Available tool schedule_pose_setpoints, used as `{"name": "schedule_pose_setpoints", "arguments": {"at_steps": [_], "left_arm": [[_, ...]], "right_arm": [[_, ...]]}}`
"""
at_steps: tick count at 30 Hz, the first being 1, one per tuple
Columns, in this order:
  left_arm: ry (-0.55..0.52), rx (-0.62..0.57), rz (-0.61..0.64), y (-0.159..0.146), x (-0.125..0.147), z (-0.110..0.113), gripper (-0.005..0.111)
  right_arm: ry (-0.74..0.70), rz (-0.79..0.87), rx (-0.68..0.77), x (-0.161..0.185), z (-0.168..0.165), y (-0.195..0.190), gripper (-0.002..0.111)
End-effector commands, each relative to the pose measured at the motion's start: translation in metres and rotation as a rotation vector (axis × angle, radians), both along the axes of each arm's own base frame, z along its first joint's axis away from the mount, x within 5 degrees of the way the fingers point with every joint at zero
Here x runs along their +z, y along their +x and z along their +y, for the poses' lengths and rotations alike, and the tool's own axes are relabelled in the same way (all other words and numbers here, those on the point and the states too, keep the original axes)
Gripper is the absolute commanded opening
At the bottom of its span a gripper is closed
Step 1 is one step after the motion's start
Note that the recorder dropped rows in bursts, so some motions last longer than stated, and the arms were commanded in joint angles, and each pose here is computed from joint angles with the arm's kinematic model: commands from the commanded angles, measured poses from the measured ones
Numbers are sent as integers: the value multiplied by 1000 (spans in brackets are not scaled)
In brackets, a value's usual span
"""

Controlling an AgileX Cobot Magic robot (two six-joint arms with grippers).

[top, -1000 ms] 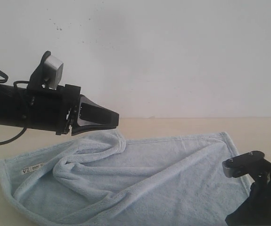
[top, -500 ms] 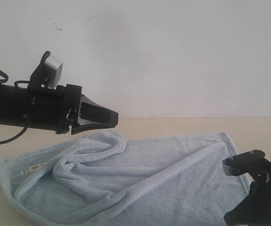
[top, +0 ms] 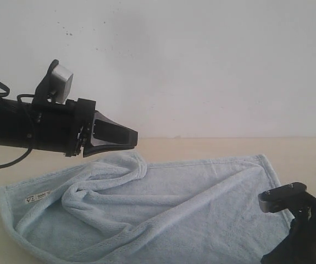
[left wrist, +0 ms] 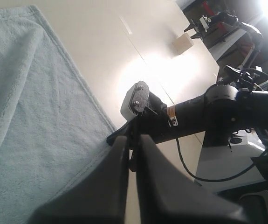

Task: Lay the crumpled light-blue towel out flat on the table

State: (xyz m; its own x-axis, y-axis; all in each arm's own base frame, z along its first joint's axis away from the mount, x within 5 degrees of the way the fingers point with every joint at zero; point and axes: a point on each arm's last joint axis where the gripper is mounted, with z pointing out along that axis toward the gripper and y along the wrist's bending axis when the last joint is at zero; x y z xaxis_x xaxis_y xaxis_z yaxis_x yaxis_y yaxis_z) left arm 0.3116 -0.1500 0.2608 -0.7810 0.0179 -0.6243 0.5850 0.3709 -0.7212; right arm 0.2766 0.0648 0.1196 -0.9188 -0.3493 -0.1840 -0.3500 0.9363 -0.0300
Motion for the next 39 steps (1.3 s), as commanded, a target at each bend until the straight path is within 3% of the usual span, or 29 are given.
{"name": "schedule_pose_setpoints", "arguments": {"at_steps": [1, 6, 8, 9, 10, 11, 12, 16, 18, 22, 25, 28, 33, 39], "left_arm": [[-11, 0, -17, 0, 5, 0, 6], [8, -10, -38, 0, 4, 3, 6], [200, -9, -139, 5, -9, 16, 6], [373, 61, -155, 13, -21, 30, 6], [443, 113, -142, 17, -25, 38, 6], [501, 214, -99, 23, -29, 52, 6], [490, 252, -76, 26, -29, 58, 6], [608, 259, -147, 31, -35, 70, 6], [640, 243, -122, 32, -44, 71, 6], [692, 90, 32, 31, -99, 69, 6], [701, 80, 50, 32, -109, 70, 6], [730, 129, 22, 37, -112, 73, 4], [763, 103, -12, 40, -121, 74, 4], [775, 62, -6, 36, -124, 74, 4]], "right_arm": [[-43, 73, 4, -8, -6, -12, 0], [-152, 128, -45, -20, -19, -31, 0], [-233, 139, -69, -19, -28, -32, 0], [-289, 148, -94, -19, -35, -34, 0], [-314, 155, -120, -19, -41, -36, 0], [-337, 170, -181, -21, -55, -40, 0], [-320, 166, -239, -25, -64, -44, 0], [-272, 164, -432, -29, -98, -49, 0], [-271, 175, -468, -29, -107, -52, 0], [-194, 113, -601, -26, -110, -44, 0], [-101, 22, -699, -6, -106, -29, 0], [86, -112, -786, 25, -96, -22, 0], [279, -195, -699, 55, -79, -23, 0], [371, -293, -571, 86, -60, -30, 0]]}}
